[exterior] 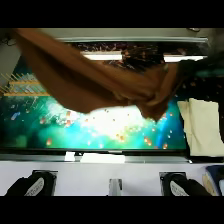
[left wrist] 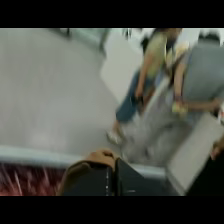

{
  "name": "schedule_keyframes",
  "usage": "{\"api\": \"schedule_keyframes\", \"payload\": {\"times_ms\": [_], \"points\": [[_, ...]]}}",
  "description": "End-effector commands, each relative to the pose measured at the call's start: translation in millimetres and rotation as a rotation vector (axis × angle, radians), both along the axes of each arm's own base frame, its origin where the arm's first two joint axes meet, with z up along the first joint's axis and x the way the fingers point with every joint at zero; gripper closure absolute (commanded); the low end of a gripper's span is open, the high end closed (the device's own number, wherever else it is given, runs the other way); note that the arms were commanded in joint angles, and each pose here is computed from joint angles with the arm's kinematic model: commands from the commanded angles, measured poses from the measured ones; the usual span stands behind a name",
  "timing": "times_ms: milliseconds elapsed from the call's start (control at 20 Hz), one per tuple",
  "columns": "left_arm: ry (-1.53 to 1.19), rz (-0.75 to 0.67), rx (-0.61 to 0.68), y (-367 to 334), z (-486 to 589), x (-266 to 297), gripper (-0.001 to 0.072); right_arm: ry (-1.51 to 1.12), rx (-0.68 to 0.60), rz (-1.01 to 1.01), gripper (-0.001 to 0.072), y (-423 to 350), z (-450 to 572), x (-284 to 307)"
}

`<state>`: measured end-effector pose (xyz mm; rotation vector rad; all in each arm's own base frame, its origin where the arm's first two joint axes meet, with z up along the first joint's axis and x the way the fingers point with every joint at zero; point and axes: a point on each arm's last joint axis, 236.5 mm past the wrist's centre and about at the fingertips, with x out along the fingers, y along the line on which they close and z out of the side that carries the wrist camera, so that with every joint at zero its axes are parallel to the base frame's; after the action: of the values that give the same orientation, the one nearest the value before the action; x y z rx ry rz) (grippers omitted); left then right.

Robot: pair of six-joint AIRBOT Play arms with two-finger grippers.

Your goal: Fold the shirts.

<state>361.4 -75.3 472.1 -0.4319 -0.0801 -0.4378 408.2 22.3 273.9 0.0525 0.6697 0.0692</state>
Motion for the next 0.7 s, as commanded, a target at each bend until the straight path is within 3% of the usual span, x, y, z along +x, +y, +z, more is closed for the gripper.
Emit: {"api": "schedule_keyframes", "payload": {"times_ms": [0, 150, 300, 450, 650], "points": [[-0.411, 0.205, 0.098, 33, 155, -116, 0.0672, -0.465, -0.026, -0.065, 0.0683, -18, 170, -94], [-0.444, 0.276, 0.169, 34, 164, -147, 0.0672, -0.526, -0.031, -0.075, 0.0683, -22, 191, -155], [-0.253, 0.353, 0.295, 47, 120, -133, 0.0672, -0.406, -0.082, -0.131, 0.0683, -39, 164, -177], [-0.05, 0.434, 0.221, 79, 80, -114, 0.0671, -0.323, -0.152, -0.221, 0.0682, -66, 144, -179], [0.096, 0.408, 0.259, 88, 34, -89, 0.0672, -0.21, -0.149, -0.244, 0.0682, -70, 118, -162]]}}
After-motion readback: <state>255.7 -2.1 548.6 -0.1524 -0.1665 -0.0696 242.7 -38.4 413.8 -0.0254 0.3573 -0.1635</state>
